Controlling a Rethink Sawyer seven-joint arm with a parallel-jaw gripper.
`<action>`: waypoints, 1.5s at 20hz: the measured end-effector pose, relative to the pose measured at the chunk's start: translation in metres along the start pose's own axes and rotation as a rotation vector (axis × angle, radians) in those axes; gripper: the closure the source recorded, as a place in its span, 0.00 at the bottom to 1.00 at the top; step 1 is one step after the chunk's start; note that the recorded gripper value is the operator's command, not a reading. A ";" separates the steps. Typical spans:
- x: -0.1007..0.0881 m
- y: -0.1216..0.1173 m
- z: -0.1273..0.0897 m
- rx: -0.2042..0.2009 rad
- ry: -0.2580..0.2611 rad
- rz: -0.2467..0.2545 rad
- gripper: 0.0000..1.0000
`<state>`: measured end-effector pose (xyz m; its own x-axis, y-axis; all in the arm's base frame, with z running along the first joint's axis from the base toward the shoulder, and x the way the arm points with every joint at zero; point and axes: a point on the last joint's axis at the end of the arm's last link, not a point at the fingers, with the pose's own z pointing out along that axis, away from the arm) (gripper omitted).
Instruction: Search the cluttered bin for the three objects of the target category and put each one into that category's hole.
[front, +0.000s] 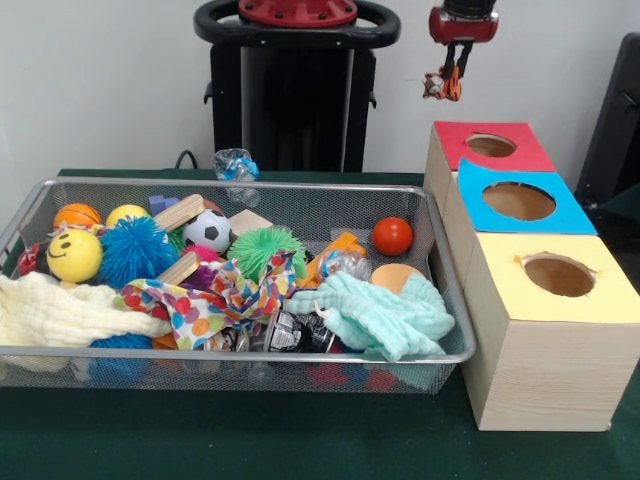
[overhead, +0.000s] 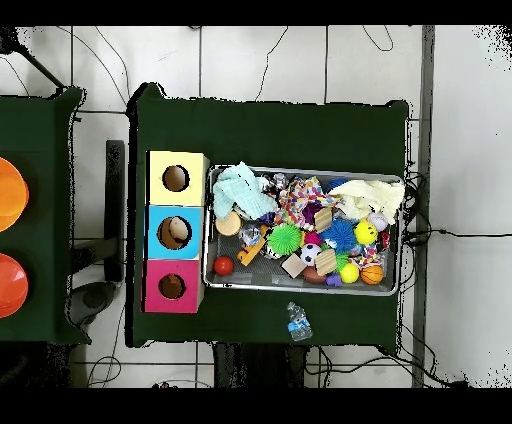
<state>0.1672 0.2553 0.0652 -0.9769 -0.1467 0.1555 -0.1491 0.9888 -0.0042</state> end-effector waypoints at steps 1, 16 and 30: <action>0.000 0.001 0.000 0.001 -0.001 -0.002 1.00; -0.021 0.020 0.005 0.009 0.018 0.006 1.00; -0.048 0.020 -0.026 -0.017 -0.012 0.042 1.00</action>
<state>0.2154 0.2830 0.0830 -0.9840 -0.1057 0.1436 -0.1058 0.9944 0.0067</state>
